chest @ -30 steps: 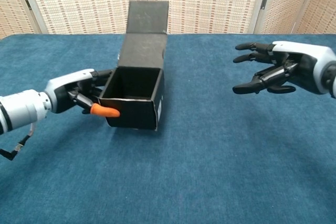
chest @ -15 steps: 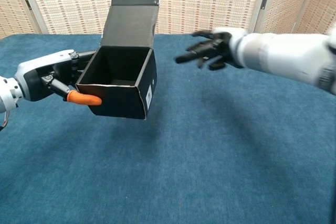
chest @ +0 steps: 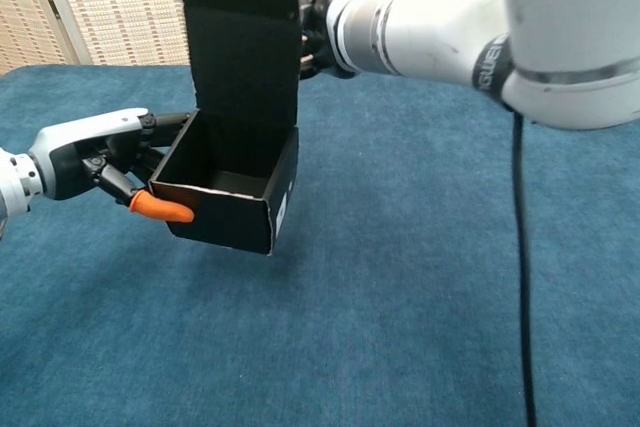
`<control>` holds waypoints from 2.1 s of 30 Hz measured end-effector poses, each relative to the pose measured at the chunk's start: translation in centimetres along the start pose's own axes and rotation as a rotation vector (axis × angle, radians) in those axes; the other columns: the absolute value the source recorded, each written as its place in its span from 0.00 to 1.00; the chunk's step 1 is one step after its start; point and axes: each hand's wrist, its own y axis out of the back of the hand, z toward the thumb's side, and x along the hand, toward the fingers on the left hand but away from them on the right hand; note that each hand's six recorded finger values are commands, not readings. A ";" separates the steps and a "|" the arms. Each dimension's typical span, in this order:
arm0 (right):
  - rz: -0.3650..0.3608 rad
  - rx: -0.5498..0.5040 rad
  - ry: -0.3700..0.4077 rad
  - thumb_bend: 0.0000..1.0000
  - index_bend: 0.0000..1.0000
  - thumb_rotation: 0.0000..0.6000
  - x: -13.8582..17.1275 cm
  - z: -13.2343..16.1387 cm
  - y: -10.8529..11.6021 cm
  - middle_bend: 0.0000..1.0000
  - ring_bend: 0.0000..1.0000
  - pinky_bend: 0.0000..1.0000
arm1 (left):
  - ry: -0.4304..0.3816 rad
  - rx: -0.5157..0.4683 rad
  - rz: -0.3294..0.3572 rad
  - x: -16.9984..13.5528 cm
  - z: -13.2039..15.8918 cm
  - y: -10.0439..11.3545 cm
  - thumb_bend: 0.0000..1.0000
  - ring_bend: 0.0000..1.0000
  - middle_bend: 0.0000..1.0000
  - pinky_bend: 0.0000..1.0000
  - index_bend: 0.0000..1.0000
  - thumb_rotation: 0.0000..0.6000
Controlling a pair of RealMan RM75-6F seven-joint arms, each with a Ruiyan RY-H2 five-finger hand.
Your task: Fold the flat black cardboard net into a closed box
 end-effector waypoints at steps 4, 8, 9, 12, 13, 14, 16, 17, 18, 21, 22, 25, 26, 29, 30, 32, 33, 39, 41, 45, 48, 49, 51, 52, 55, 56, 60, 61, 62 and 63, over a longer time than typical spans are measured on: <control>0.096 0.082 -0.007 0.00 0.04 1.00 2.0 -0.2 -1.6 0.26 0.73 1.00 | 0.041 0.016 0.011 0.0 -0.7 0.1 0.22 0.69 0.57 0.90 0.55 1.00; 0.175 0.250 -0.056 0.00 0.05 1.00 3.4 -2.4 -3.1 0.26 0.73 1.00 | 0.075 0.023 0.025 0.1 -1.3 0.1 0.22 0.69 0.56 0.90 0.55 1.00; 0.187 0.294 -0.064 0.00 0.05 1.00 3.7 -2.9 -3.4 0.26 0.73 1.00 | 0.087 0.025 0.028 0.2 -1.5 0.0 0.22 0.69 0.56 0.90 0.54 1.00; 0.197 0.433 -0.077 0.00 0.06 1.00 4.1 -4.2 -3.9 0.26 0.74 1.00 | 0.115 0.027 0.040 0.3 -2.0 -0.1 0.22 0.71 0.56 0.90 0.54 1.00; 0.189 0.466 -0.075 0.00 0.06 1.00 4.1 -4.4 -3.9 0.27 0.74 1.00 | 0.123 0.024 0.047 0.4 -2.2 -0.2 0.22 0.72 0.56 0.90 0.54 1.00; 0.173 0.507 -0.069 0.00 0.07 1.00 4.0 -4.6 -3.9 0.27 0.75 1.00 | 0.130 0.018 0.055 0.4 -2.3 -0.2 0.22 0.73 0.56 0.90 0.55 1.00; 0.147 0.569 -0.056 0.00 0.07 1.00 4.0 -4.8 -4.0 0.27 0.75 1.00 | 0.149 0.006 0.072 0.6 -2.7 -0.4 0.22 0.75 0.56 0.91 0.53 1.00; 0.131 0.613 -0.045 0.00 0.07 1.00 3.9 -5.0 -4.1 0.27 0.75 1.00 | 0.157 0.006 0.077 0.7 -2.8 -0.5 0.22 0.76 0.55 0.91 0.52 1.00; 0.119 0.647 -0.035 0.00 0.07 1.00 3.9 -5.1 -4.2 0.27 0.75 1.00 | 0.166 0.010 0.081 0.8 -3.0 -0.6 0.22 0.76 0.53 0.91 0.49 1.00; 0.089 0.736 0.001 0.00 0.07 1.00 3.7 -5.4 -4.8 0.27 0.75 1.00 | 0.199 0.038 0.070 0.9 -3.5 -1.0 0.22 0.78 0.40 0.93 0.31 1.00; 0.080 0.755 0.012 0.00 0.07 1.00 3.6 -5.4 -4.9 0.27 0.75 1.00 | 0.211 0.047 0.061 0.9 -3.7 -1.1 0.22 0.78 0.36 0.93 0.25 1.00; 0.057 0.805 0.048 0.00 0.08 1.00 3.5 -5.3 -5.2 0.28 0.75 1.00 | 0.248 0.081 0.033 0.8 -4.1 -1.3 0.21 0.78 0.26 0.93 0.07 1.00; 0.050 0.823 0.059 0.00 0.08 1.00 3.5 -5.2 -5.4 0.28 0.75 1.00 | 0.255 0.093 0.030 0.8 -4.2 -1.3 0.20 0.77 0.23 0.93 0.03 1.00; 0.038 0.852 0.072 0.00 0.08 1.00 3.5 -5.4 -5.8 0.28 0.75 1.00 | 0.268 0.144 0.027 0.6 -4.2 -0.8 0.19 0.76 0.17 0.93 0.00 1.00; 0.036 0.856 0.074 0.00 0.08 1.00 3.5 -5.5 -5.9 0.28 0.75 1.00 | 0.271 0.171 0.025 0.5 -4.2 -0.6 0.18 0.75 0.15 0.92 0.00 1.00; 0.031 0.864 0.076 0.00 0.09 1.00 3.5 -5.5 -6.1 0.28 0.76 1.00 | 0.273 0.222 0.024 0.3 -4.1 -0.3 0.17 0.73 0.12 0.92 0.00 1.00; 0.030 0.868 0.077 0.00 0.09 1.00 3.5 -5.5 -6.2 0.28 0.76 1.00 | 0.272 0.264 0.025 0.1 -4.1 -0.1 0.17 0.73 0.10 0.92 0.00 1.00; 0.016 0.879 0.087 0.00 0.10 1.00 3.7 -5.7 -7.3 0.29 0.76 1.00 | 0.289 0.485 0.032 -0.9 -3.5 0.7 0.16 0.72 0.06 0.91 0.00 1.00; 0.010 0.878 0.092 0.00 0.10 1.00 3.8 -5.7 -7.9 0.29 0.76 1.00 | 0.302 0.538 0.035 -1.3 -3.4 0.9 0.16 0.72 0.06 0.90 0.00 1.00; -0.015 0.896 0.105 0.00 0.12 1.00 3.9 -5.8 -8.9 0.30 0.76 1.00 | 0.338 0.636 0.048 -2.3 -2.9 1.3 0.16 0.72 0.04 0.90 0.00 1.00; -0.052 0.935 0.115 0.00 0.13 1.00 3.8 -6.0 -9.2 0.31 0.76 1.00 | 0.367 0.680 0.065 -3.2 -2.5 1.7 0.16 0.71 0.04 0.89 0.00 1.00; -0.064 0.950 0.117 0.00 0.13 1.00 3.8 -6.1 -9.3 0.31 0.76 1.00 | 0.376 0.685 0.070 -3.5 -2.4 1.8 0.16 0.71 0.03 0.89 0.00 1.00; -0.085 0.987 0.124 0.00 0.14 1.00 3.7 -6.5 -9.4 0.32 0.76 1.00 | 0.394 0.688 0.080 -4.2 -2.2 2.4 0.16 0.71 0.03 0.89 0.00 1.00; -0.093 1.002 0.128 0.00 0.14 1.00 3.7 -6.7 -9.4 0.32 0.76 1.00 | 0.401 0.689 0.083 -4.5 -2.1 2.7 0.16 0.71 0.02 0.89 0.00 1.00; -0.117 1.054 0.135 0.00 0.16 1.00 3.4 -7.3 -9.5 0.33 0.76 1.00 | 0.417 0.689 0.091 -5.2 -1.9 3.6 0.16 0.70 0.02 0.88 0.00 1.00; -0.125 1.075 0.137 0.00 0.16 1.00 3.4 -7.6 -9.5 0.33 0.76 1.00 | 0.420 0.687 0.092 -5.4 -1.8 3.8 0.16 0.70 0.02 0.88 0.00 1.00; -0.144 1.134 0.149 0.00 0.18 1.00 3.2 -8.4 -9.3 0.34 0.77 1.00 | 0.426 0.666 0.088 -6.0 -1.6 4.6 0.16 0.70 0.02 0.88 0.00 1.00; -0.147 1.145 0.154 0.00 0.19 1.00 3.2 -8.5 -9.3 0.34 0.77 1.00 | 0.426 0.661 0.087 -6.1 -1.5 4.7 0.16 0.70 0.01 0.88 0.00 1.00; -0.150 1.160 0.161 0.00 0.20 1.00 3.3 -8.7 -9.2 0.35 0.77 1.00 | 0.425 0.655 0.085 -6.1 -1.5 4.8 0.16 0.70 0.01 0.88 0.00 1.00; -0.150 1.169 0.167 0.00 0.22 1.00 3.3 -8.8 -9.2 0.36 0.77 1.00 | 0.424 0.647 0.082 -6.2 -1.5 4.8 0.16 0.70 0.01 0.88 0.00 1.00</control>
